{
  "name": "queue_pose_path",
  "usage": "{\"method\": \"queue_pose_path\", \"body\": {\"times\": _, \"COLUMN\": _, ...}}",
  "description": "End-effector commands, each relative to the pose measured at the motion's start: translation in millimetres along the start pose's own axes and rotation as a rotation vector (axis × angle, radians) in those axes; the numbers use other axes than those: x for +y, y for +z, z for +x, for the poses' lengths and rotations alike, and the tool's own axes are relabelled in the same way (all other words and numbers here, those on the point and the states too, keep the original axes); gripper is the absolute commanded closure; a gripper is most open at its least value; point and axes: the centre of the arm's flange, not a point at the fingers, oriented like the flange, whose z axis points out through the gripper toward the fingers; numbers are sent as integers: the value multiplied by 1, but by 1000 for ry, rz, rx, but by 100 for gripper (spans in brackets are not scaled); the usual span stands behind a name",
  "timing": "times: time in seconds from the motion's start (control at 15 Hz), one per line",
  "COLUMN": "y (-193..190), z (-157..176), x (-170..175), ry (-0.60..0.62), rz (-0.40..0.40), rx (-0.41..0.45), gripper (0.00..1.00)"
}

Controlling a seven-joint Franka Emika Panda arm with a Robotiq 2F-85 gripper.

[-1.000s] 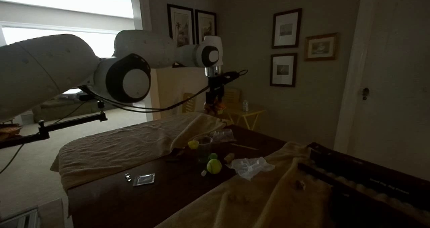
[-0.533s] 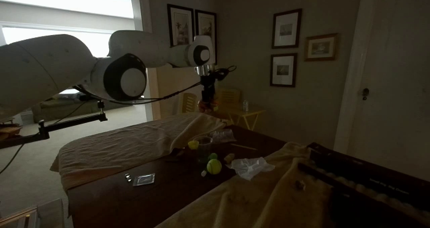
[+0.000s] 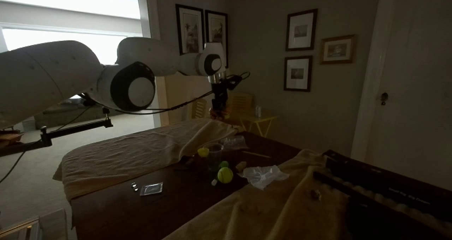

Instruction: Move the toy to the left

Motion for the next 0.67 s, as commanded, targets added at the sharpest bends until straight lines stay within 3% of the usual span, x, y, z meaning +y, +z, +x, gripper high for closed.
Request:
{"method": "queue_pose_path", "body": {"times": 0.0, "y": 25, "z": -5, "x": 71, "ry": 30, "rz": 6, "rx": 71, "gripper": 51}}
{"method": "queue_pose_path", "body": {"times": 0.6, "y": 80, "z": 14, "x": 54, "ry": -43, "rz": 125, "rx": 141, "gripper": 51}}
